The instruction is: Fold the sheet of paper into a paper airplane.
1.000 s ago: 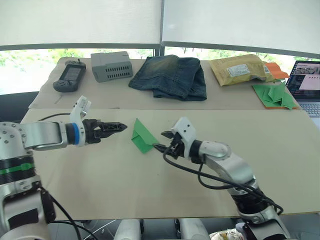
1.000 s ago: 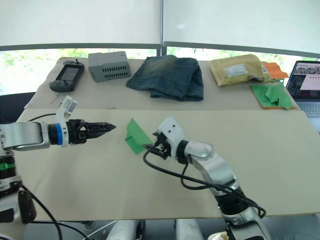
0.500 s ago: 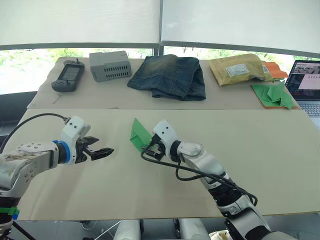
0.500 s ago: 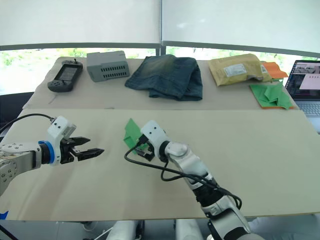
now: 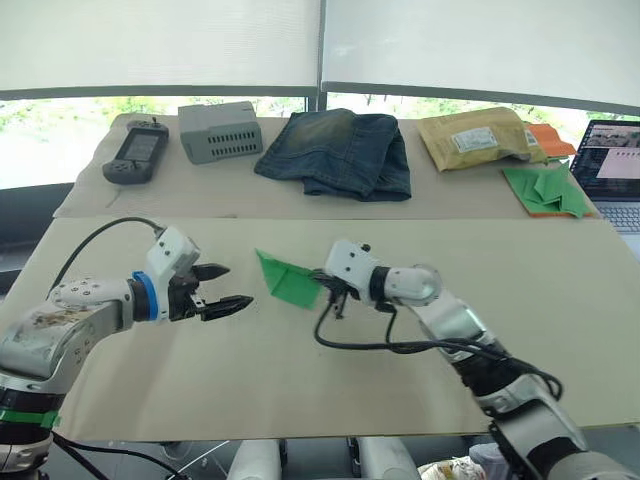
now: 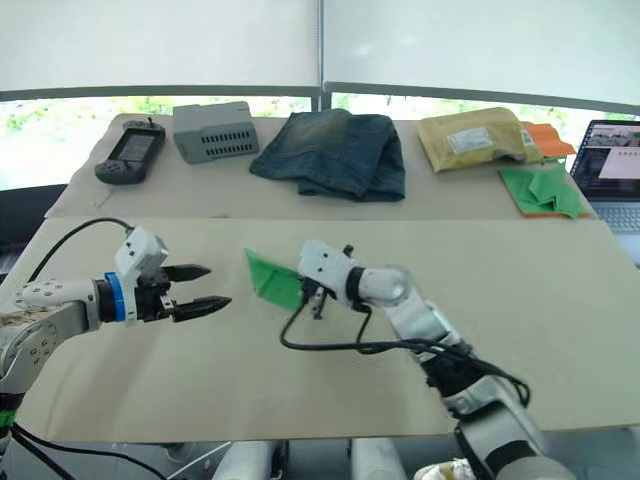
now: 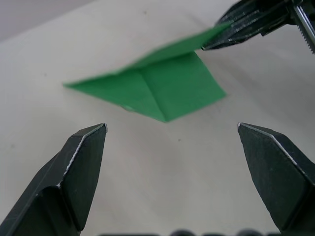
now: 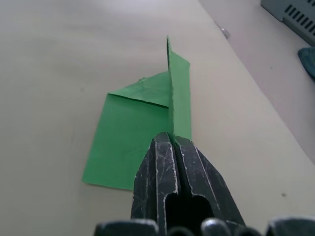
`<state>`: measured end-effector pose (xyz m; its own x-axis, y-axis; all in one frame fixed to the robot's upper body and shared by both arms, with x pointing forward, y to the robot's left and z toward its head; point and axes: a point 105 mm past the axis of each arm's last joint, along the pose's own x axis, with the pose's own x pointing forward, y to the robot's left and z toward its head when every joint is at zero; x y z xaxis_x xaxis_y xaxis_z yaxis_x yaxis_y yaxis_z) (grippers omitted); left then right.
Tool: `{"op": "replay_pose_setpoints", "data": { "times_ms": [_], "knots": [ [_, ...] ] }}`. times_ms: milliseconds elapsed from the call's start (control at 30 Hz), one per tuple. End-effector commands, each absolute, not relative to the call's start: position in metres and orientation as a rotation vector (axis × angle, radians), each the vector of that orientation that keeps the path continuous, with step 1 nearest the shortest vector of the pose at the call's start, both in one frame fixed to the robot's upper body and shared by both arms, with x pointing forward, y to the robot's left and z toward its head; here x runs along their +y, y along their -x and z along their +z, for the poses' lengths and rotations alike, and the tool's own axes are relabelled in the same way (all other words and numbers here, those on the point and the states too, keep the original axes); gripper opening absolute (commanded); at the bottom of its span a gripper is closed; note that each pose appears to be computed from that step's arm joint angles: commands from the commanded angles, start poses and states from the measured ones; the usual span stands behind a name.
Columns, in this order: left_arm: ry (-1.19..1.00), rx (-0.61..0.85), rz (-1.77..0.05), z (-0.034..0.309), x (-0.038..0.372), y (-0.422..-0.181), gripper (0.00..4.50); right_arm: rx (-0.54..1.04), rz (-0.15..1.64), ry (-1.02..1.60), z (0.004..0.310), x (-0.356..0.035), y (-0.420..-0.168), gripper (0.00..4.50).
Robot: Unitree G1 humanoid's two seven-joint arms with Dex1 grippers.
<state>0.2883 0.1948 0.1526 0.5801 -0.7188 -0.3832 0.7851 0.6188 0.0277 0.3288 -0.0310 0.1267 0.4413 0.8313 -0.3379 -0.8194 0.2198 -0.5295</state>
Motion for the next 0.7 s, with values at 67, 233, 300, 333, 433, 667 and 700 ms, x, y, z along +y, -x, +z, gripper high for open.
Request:
{"op": "replay_pose_setpoints", "data": {
  "times_ms": [67, 233, 300, 333, 433, 667, 700],
  "knots": [
    [-0.184, 0.235, -0.946, 0.172, 0.189, -0.285, 4.5, -0.174, 1.318, 0.876, 0.149, -0.049, -0.312, 0.01],
    [-0.091, 0.308, -1.085, 0.17, 0.18, -0.273, 4.5, -0.271, 1.449, 1.184, 0.136, -0.07, -0.304, 0.01],
    [-0.109, 0.331, -1.099, 0.165, 0.176, -0.273, 4.5, -0.307, 1.484, 1.244, 0.129, -0.075, -0.302, 0.01],
    [-0.11, 0.353, -1.11, 0.162, 0.173, -0.273, 4.5, -0.331, 1.493, 1.259, 0.128, -0.076, -0.301, 0.01],
    [-0.055, 0.412, -1.089, 0.153, 0.166, -0.281, 4.5, -0.363, 1.502, 1.256, 0.123, -0.078, -0.299, 0.01],
    [-0.094, 0.39, -1.113, 0.145, 0.144, -0.298, 4.5, -0.377, 1.512, 1.243, 0.116, -0.081, -0.295, 0.01],
    [-0.095, 0.377, -1.132, 0.147, 0.14, -0.3, 4.5, -0.369, 1.51, 1.241, 0.115, -0.082, -0.295, 0.01]
  ]
}}
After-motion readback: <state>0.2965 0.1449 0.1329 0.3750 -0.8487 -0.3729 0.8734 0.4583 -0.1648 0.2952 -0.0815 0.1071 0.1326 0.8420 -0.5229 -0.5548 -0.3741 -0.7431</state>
